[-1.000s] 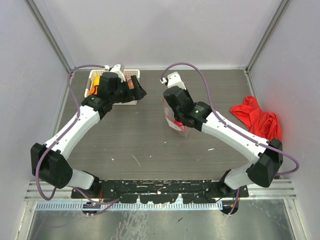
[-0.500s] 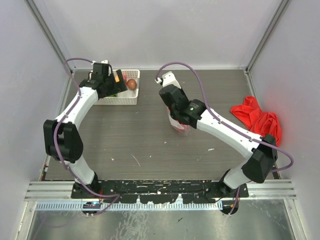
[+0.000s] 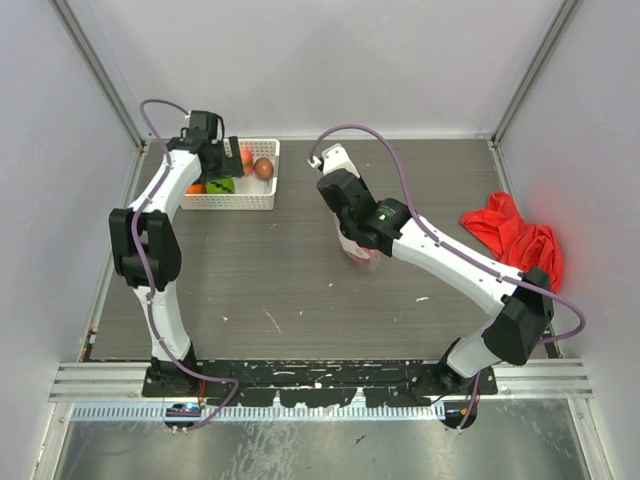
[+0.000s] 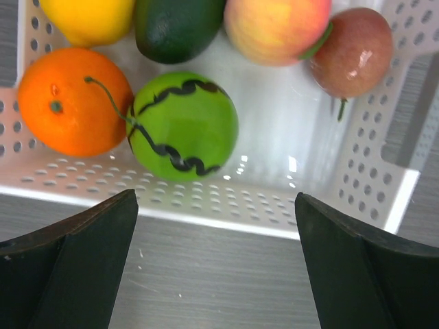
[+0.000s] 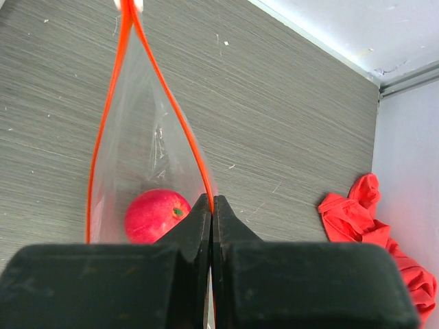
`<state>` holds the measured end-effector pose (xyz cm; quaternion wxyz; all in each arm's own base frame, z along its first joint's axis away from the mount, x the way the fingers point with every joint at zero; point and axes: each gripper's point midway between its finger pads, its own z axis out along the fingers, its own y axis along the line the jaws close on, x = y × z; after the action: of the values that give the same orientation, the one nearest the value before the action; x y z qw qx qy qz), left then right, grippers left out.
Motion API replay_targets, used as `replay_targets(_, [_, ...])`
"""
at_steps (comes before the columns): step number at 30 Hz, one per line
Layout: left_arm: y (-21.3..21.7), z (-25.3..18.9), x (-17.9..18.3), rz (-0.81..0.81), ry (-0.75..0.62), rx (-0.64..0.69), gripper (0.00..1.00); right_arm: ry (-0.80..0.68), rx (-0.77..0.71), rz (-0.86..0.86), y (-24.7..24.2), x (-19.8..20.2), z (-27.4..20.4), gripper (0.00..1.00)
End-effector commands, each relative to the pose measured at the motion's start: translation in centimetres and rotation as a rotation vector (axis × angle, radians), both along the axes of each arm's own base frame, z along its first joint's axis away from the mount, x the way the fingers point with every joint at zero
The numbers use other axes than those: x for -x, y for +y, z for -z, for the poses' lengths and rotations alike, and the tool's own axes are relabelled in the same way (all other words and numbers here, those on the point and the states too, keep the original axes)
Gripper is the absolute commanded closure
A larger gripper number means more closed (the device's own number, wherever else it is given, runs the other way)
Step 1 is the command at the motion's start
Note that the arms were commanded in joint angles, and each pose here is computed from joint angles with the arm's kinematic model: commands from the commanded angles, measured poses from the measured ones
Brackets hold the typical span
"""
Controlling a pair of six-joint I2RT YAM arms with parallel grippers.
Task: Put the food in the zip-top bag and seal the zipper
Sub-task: Pick up the fake fruit from the bin.
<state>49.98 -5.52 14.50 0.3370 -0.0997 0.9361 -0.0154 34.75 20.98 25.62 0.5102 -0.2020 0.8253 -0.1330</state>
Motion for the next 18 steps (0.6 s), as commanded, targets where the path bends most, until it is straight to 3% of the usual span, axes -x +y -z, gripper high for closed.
replay_targets(1, [1.3, 0.4, -1.4, 0.020, 0.024, -0.077, 0.02, -0.050, -0.070, 0.000, 1.0, -0.9, -2.2, 1.00])
replay_targets(18, [2.3, 5.9, -4.8, 0.015, 0.081, -0.124, 0.02, -0.037, -0.068, -0.001, 1.2, -0.9, -2.3, 1.00])
